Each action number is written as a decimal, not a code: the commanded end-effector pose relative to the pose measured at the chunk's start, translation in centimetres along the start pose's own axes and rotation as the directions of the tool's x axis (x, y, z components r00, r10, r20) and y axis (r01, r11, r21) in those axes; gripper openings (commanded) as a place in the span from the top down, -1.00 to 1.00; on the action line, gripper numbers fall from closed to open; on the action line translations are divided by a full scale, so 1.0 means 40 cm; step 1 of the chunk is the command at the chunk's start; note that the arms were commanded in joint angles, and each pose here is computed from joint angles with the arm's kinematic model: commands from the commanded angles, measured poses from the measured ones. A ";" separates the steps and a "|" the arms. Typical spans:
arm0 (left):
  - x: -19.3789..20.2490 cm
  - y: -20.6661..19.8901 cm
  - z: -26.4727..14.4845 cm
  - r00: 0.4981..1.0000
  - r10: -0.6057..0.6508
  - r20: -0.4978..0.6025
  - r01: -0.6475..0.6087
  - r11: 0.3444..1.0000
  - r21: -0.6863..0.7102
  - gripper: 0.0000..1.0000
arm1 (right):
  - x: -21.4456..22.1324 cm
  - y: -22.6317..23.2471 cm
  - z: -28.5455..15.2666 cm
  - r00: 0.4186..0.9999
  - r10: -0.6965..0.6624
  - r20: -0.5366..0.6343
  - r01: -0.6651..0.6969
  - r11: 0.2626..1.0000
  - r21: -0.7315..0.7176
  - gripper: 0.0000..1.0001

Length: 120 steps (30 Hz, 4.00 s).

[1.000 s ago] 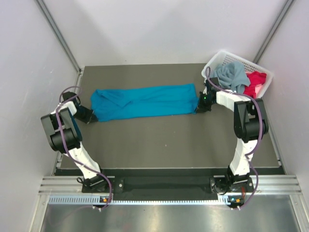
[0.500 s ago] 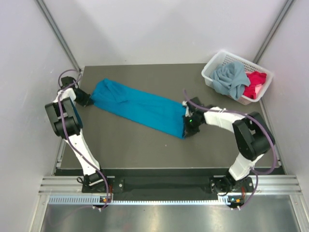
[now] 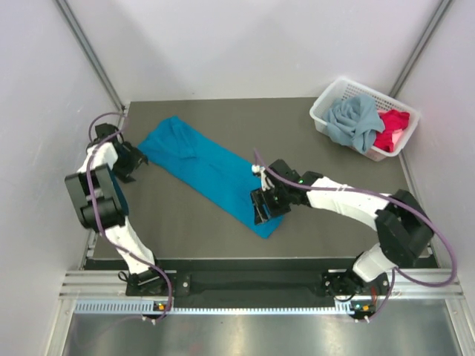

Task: Fold and stack the t-shirts
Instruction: Fold the tshirt

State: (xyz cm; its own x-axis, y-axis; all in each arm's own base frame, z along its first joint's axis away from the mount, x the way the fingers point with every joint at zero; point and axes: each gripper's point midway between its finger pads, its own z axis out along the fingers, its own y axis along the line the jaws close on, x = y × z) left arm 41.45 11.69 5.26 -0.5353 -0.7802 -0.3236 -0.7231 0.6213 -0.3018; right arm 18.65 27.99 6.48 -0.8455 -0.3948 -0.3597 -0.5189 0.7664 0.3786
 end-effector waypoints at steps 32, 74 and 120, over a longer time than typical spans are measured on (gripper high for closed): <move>-0.068 -0.105 0.067 0.997 -0.075 -0.017 0.076 0.962 0.263 -0.52 | -0.210 -0.441 -0.040 0.959 0.218 0.180 -0.241 0.963 0.120 -0.51; -0.214 -0.392 0.163 0.997 0.055 0.052 -0.071 0.917 0.393 -0.16 | 0.002 0.057 0.064 0.980 0.188 0.060 -0.173 0.966 -0.194 0.85; 0.991 0.122 -0.290 0.843 0.234 -0.484 -0.158 0.968 0.193 -0.12 | 0.129 -0.009 0.107 0.984 0.153 -0.088 -0.169 0.960 -0.222 0.04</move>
State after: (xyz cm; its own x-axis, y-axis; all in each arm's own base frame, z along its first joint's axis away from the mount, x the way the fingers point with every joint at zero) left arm 11.17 -16.70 2.21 -0.8479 -0.5223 0.0911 -0.5112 0.7599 -0.4016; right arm 14.96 28.70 2.65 -0.9180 -0.3151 -0.2407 -0.3940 0.6560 0.6438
